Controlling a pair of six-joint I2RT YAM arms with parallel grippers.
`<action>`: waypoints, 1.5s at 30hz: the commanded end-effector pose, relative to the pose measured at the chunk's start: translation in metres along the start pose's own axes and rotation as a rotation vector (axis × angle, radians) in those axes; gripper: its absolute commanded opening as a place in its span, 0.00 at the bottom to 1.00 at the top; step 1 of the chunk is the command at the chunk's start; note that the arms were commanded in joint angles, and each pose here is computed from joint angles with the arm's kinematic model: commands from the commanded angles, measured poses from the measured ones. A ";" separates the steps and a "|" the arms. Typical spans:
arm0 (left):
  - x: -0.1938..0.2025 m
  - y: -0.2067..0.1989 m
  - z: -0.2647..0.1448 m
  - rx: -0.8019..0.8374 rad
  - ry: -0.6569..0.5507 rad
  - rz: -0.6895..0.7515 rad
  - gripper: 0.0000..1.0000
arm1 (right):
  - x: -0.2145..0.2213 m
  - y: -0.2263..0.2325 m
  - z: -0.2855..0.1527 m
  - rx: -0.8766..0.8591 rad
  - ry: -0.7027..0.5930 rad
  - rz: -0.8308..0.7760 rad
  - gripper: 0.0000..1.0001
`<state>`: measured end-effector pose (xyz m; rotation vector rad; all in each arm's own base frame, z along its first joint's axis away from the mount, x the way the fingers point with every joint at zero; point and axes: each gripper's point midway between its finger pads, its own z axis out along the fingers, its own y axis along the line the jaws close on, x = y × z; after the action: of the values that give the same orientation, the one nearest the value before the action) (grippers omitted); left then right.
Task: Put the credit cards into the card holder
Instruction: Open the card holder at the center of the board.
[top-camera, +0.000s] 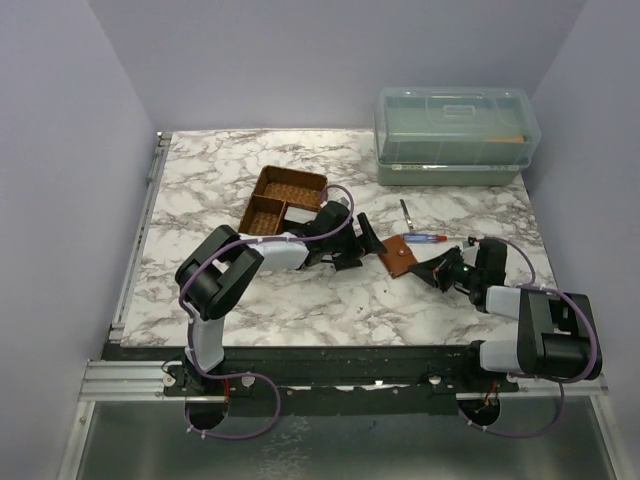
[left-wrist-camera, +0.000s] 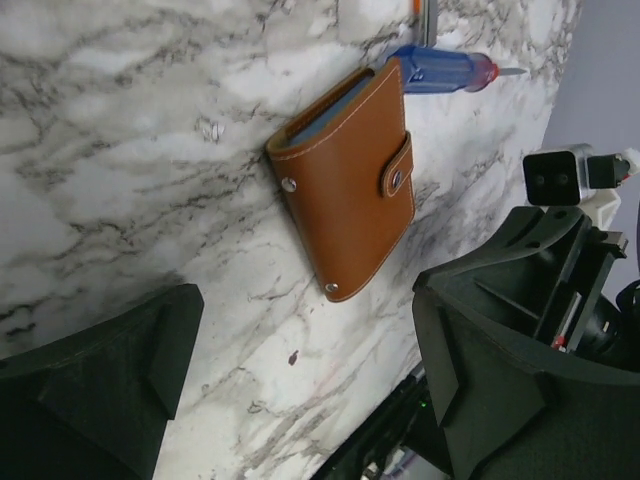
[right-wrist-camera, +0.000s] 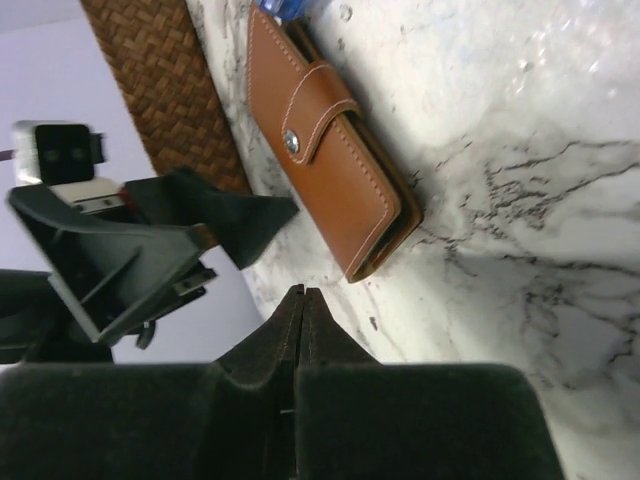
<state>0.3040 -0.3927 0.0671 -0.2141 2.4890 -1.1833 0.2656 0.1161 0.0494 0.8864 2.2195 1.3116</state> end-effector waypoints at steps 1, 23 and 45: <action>0.024 0.013 0.007 -0.054 0.068 -0.159 0.94 | 0.005 0.023 -0.006 -0.106 0.005 0.028 0.00; 0.027 0.019 0.030 -0.095 0.074 -0.140 0.71 | -0.047 -0.005 0.018 0.169 0.033 -0.422 0.39; 0.023 0.006 0.054 -0.037 0.113 -0.125 0.57 | -0.017 -0.047 0.027 0.202 0.054 -0.143 0.13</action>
<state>0.3106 -0.4335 0.0464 -0.3479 2.5685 -1.2598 0.2946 0.0996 0.0156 0.6470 2.4067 1.0460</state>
